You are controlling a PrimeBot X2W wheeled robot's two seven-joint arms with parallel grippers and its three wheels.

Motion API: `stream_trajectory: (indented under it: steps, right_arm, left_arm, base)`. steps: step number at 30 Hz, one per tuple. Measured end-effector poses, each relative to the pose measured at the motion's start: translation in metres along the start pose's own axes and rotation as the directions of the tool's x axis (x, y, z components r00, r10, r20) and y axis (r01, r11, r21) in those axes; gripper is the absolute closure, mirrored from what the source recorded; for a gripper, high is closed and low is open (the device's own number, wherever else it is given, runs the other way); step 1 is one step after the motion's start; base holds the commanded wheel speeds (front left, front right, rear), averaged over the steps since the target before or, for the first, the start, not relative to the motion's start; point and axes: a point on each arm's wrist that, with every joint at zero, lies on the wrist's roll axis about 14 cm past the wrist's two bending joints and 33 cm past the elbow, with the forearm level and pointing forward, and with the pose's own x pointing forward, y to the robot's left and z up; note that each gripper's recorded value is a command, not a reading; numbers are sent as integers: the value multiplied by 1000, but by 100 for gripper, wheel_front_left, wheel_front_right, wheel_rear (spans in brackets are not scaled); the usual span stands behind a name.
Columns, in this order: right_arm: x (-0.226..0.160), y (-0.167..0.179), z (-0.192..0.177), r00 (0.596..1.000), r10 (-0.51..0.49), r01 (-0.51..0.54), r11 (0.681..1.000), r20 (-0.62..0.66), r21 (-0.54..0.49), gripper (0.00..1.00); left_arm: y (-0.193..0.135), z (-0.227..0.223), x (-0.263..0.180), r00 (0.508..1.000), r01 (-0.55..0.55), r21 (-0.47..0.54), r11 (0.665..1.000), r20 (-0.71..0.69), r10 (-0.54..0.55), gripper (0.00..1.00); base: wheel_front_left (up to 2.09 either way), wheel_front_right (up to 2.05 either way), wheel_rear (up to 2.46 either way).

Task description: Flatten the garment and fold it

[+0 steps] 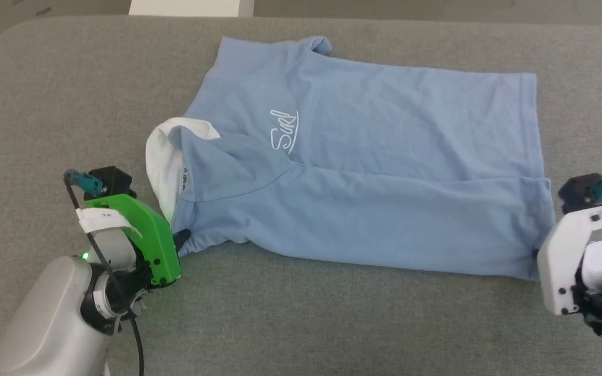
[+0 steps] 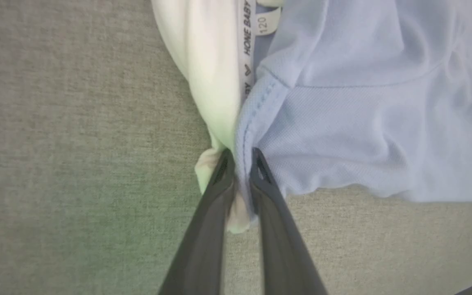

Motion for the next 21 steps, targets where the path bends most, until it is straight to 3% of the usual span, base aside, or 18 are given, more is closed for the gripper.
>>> stream_trajectory:
  steps: [10,15,21]
  right_arm:
    - [-50,-18,27,985,-34,26,998,168,49,100]
    - [-61,-22,8,988,-41,29,996,148,79,100]
    - [-55,-18,-23,997,-20,11,993,73,118,100]
  left_arm:
    - [-17,25,-49,983,63,-4,998,173,-62,100]
    - [-18,16,-73,977,58,-10,998,207,-54,100]
    - [-8,-31,-77,992,42,-109,993,119,-29,100]
  base:
    - [0,0,0]
    - [0,0,0]
    - [0,0,0]
